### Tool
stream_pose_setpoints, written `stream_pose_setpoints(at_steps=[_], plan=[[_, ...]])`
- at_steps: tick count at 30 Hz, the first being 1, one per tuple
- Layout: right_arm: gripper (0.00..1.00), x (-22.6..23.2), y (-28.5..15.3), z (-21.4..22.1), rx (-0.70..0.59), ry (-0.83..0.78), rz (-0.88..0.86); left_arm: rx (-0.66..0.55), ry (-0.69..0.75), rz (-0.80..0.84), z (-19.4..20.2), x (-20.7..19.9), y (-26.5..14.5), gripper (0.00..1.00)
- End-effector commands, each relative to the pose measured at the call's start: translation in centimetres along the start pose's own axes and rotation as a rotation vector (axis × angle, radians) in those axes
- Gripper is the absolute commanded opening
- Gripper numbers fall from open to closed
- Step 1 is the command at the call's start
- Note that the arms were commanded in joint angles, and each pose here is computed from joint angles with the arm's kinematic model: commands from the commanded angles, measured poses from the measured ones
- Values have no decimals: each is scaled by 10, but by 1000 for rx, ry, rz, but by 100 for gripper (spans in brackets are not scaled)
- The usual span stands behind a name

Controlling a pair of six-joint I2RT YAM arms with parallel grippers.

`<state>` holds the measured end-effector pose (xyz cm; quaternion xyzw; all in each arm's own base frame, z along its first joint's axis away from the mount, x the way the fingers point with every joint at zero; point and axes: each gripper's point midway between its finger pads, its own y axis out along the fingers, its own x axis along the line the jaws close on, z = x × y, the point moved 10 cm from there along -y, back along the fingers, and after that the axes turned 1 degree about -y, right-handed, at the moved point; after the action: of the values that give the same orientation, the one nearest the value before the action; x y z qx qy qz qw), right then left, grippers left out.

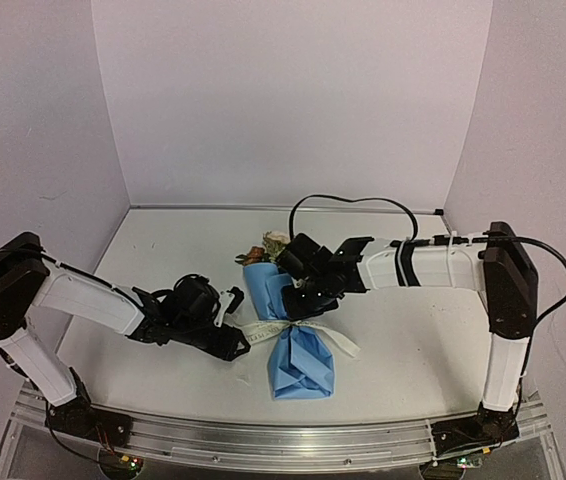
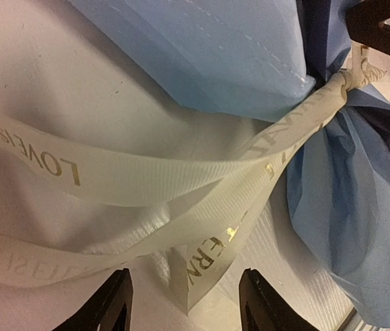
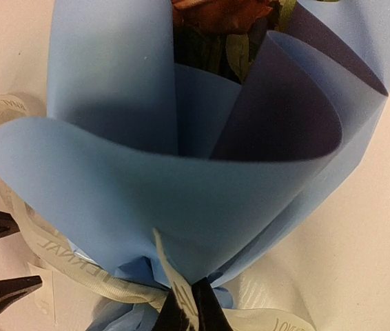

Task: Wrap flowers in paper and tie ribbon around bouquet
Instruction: Adjust the half-tied ribbon on the folded bouquet.

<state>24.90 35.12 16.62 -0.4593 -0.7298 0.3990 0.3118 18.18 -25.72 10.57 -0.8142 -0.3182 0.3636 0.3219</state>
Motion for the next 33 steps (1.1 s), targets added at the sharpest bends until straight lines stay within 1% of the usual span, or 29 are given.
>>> stream_pose_setpoints(at_steps=[1,4,7,10,13,16,21,22,26,31,33], plan=[[0,-3,-16,-8,-51,50,-35,-61,60,18,-18,-11,5,52],[1,-5,-17,-6,-57,57,-36,-48,62,19,-17,-13,10,47],[4,-7,-18,-5,-64,65,-39,-45,63,15,-16,-13,12,41],[9,-9,-19,-4,-70,77,-52,-44,60,10,-16,-13,13,31],[11,-9,-21,-4,-74,85,-65,-40,55,9,-16,-13,14,20],[13,-9,-21,-4,-72,90,-77,-34,49,9,-15,-12,15,13],[19,-9,-23,-2,-82,98,-97,-27,47,13,-13,-12,16,6],[21,-10,-23,-2,-85,99,-100,-25,47,13,-13,-12,16,6],[25,-11,-24,1,-108,101,-122,-18,45,15,-12,-11,18,4],[25,-10,-25,0,-124,101,-148,-12,42,19,-11,-11,19,3],[23,-9,-25,-1,-129,102,-157,-11,42,19,-11,-11,19,2]])
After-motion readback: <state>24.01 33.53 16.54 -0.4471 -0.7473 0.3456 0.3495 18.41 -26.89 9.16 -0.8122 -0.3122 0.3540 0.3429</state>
